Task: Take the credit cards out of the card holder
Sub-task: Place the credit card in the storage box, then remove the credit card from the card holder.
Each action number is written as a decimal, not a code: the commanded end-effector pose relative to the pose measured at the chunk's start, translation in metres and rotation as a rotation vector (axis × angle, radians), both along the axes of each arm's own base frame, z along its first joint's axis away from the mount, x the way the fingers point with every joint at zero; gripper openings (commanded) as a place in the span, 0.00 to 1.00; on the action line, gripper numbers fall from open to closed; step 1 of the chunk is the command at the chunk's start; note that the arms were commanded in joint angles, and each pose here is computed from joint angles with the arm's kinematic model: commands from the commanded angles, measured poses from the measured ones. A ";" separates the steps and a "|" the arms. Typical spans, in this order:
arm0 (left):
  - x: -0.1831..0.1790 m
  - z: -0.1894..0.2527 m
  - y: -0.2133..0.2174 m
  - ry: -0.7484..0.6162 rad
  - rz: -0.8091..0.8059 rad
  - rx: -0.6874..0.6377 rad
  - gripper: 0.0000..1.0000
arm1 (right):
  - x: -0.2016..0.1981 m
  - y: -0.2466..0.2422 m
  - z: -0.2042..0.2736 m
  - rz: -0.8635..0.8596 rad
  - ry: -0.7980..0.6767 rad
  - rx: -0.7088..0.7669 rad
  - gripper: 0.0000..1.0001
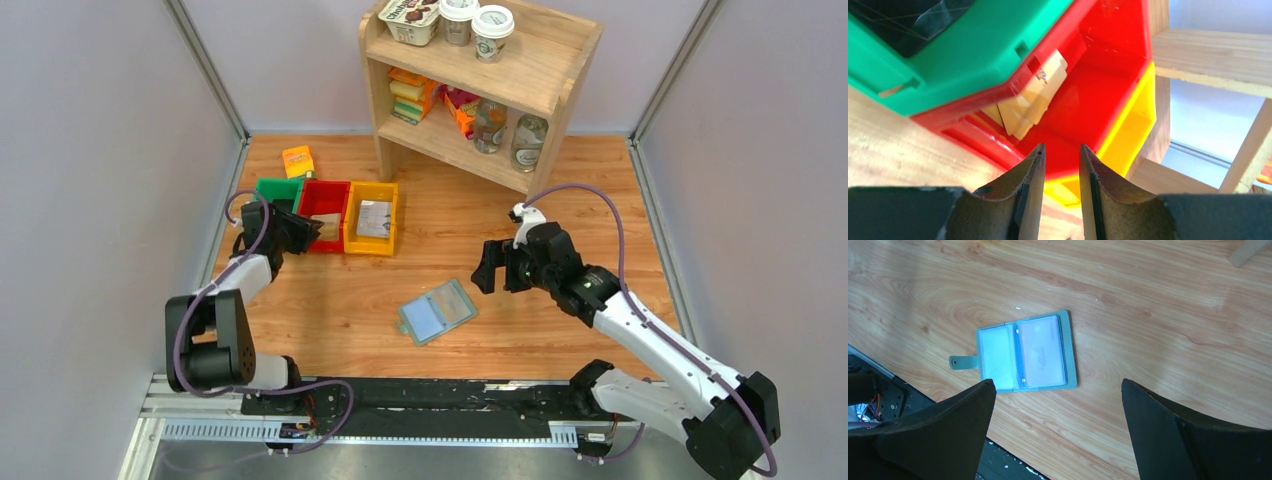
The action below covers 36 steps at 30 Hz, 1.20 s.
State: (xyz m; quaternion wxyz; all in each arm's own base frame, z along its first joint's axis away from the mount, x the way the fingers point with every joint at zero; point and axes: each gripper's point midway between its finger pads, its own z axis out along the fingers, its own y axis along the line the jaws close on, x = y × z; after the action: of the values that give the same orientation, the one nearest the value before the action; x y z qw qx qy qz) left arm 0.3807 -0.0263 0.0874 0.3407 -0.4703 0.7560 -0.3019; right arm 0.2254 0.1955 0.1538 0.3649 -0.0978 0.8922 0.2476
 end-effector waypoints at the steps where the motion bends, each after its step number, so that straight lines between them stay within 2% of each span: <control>1: -0.030 0.016 -0.008 0.026 -0.080 0.094 0.39 | -0.002 0.002 0.002 0.010 0.008 0.016 0.99; 5: -0.056 0.049 -0.037 -0.020 -0.224 0.211 0.42 | -0.004 0.008 -0.009 0.021 0.063 0.017 0.98; 6: -0.063 0.053 -0.058 -0.033 -0.294 0.232 0.42 | -0.004 0.010 -0.013 0.025 0.080 0.016 0.98; 10: -0.102 0.069 -0.100 -0.070 -0.473 0.323 0.45 | -0.005 0.023 -0.023 0.059 0.135 0.035 0.92; 19: -0.178 0.050 -0.181 -0.039 -0.822 0.417 0.48 | -0.004 0.046 -0.057 0.087 0.236 -0.004 0.76; 25: -0.197 0.014 -0.210 0.051 -0.934 0.454 0.49 | -0.003 0.058 -0.075 0.107 0.274 -0.034 0.67; 29: -0.202 -0.009 -0.216 0.118 -0.947 0.435 0.49 | -0.002 0.064 -0.087 0.114 0.301 -0.056 0.62; 33: -0.204 -0.030 -0.216 0.161 -0.946 0.432 0.47 | -0.002 0.064 -0.100 0.110 0.322 -0.083 0.58; 36: -0.207 -0.046 -0.212 0.201 -0.940 0.438 0.41 | -0.004 0.066 -0.109 0.115 0.345 -0.096 0.55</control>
State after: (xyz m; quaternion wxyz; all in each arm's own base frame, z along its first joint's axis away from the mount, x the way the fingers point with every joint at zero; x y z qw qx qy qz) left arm 0.1738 -0.2355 0.0537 0.1895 -0.0143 0.9595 -0.2078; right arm 0.2098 0.2467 0.0393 0.1701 -0.1188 0.9518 0.2258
